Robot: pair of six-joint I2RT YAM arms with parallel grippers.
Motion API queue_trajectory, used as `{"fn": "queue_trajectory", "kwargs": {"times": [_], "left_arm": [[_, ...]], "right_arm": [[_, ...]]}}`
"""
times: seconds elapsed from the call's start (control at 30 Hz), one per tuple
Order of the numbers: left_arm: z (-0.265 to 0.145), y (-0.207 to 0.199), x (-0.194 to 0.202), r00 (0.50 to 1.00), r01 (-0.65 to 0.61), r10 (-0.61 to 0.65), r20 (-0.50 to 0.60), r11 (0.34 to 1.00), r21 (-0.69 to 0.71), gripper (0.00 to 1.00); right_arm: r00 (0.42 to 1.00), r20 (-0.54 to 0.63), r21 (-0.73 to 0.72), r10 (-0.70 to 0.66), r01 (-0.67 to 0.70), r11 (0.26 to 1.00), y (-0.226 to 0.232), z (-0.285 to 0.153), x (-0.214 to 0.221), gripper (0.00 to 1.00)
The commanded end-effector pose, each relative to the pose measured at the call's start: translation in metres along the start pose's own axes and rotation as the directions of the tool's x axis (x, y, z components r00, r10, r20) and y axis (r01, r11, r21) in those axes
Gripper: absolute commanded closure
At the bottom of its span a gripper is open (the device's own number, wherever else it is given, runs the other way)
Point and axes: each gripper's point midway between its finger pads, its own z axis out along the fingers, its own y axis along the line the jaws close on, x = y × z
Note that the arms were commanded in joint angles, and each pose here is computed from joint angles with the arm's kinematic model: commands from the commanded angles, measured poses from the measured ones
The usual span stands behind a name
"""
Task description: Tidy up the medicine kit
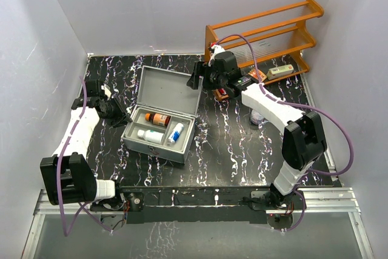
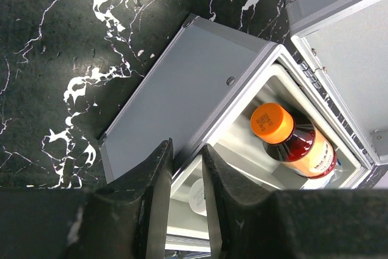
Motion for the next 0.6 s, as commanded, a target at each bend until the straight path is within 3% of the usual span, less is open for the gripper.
{"fn": "queue_trajectory", "kwargs": {"times": [0.0, 0.13, 0.37, 0.57], "left_arm": [[0.0, -0.004, 0.005, 1.0, -0.01, 0.011, -0.025, 0.999, 0.039, 0.77], [0.002, -0.008, 0.009, 0.999, -0.001, 0.004, -0.042, 0.998, 0.065, 0.79], [0.004, -0.007, 0.01, 0.999, 0.0, 0.004, -0.054, 0.998, 0.063, 0.8], [0.004, -0.009, 0.008, 0.998, -0.009, 0.013, -0.058, 0.998, 0.069, 0.8]], "right_arm": [[0.996, 0.089, -0.085, -0.016, 0.024, 0.996, 0.017, 0.004, -0.022, 0.21], [0.996, 0.089, -0.094, -0.016, 0.025, 0.995, 0.017, 0.008, -0.023, 0.2], [0.994, 0.109, 0.124, 0.005, -0.018, 0.992, -0.023, 0.009, -0.024, 0.17], [0.997, 0.068, -0.069, -0.029, 0.034, 0.997, 0.007, 0.024, -0.016, 0.12]]}}
